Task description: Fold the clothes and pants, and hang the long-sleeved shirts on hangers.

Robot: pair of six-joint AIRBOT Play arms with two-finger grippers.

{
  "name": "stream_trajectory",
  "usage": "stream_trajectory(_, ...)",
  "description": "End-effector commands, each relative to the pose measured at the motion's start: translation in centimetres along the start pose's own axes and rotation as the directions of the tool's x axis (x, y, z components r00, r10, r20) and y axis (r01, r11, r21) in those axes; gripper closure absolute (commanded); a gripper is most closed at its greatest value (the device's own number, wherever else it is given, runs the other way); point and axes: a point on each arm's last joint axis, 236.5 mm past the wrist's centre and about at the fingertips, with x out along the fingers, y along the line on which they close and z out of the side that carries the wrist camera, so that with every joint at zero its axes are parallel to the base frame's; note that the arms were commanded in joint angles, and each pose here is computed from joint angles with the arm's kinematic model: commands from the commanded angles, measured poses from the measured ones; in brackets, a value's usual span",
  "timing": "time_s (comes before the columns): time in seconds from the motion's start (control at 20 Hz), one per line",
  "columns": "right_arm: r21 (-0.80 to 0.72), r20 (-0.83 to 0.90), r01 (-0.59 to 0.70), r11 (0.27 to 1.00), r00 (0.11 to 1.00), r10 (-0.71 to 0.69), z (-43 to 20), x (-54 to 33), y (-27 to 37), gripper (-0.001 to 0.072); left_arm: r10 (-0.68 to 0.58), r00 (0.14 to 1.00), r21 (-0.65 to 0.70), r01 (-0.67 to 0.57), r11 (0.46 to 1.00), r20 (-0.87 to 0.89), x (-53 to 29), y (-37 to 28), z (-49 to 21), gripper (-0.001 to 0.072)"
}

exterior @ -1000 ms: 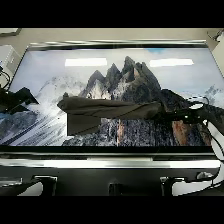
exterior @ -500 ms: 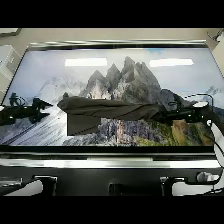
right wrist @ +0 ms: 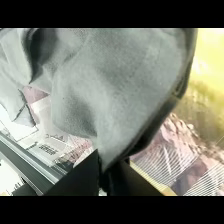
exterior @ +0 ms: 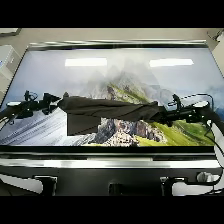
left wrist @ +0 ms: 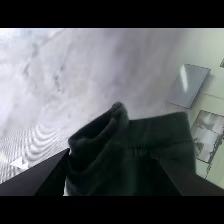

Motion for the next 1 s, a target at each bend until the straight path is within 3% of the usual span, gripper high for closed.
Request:
stream_trajectory(0.0,0.003,0.011,0.004,1.0,1.0,-0.004,0.2,0.0,0.0,0.0675,-0.022,1.0,0.04,0.022,0.999,-0.009,2.4,-1.3,1.1,0.018)
stream_trajectory(0.15,0.008,0.022,-0.001,1.0,1.0,0.001,0.5,0.0,0.1,0.0675,-0.021,0.998,0.025,0.022,0.999,-0.052,3.8,-1.4,0.0,0.0453)
stream_trajectory(0.3,0.006,0.025,-0.009,1.0,1.0,0.009,0.5,-0.1,0.3,0.0675,-0.025,0.996,0.027,0.027,0.999,-0.086,4.2,-1.5,-1.0,0.0669)
stream_trajectory(0.55,-0.05,0.083,-0.004,0.999,0.997,0.008,1.0,-1.5,1.9,0.0675,-0.076,0.99,0.076,0.086,0.993,-0.117,3.2,-4.6,-0.9,0.0684)
stream_trajectory(0.75,-0.275,0.252,0.032,0.961,0.967,0.04,3.2,-6.6,7.8,0.0677,-0.177,0.98,0.272,0.196,0.942,-0.093,-1.7,-14.3,1.4,0.0685)
stream_trajectory(0.95,-0.486,0.585,0.199,0.851,0.797,0.148,6.7,-17.7,18.7,0.0677,-0.228,0.96,0.522,0.114,0.845,0.16,-13.0,-27.3,5.5,0.0685)
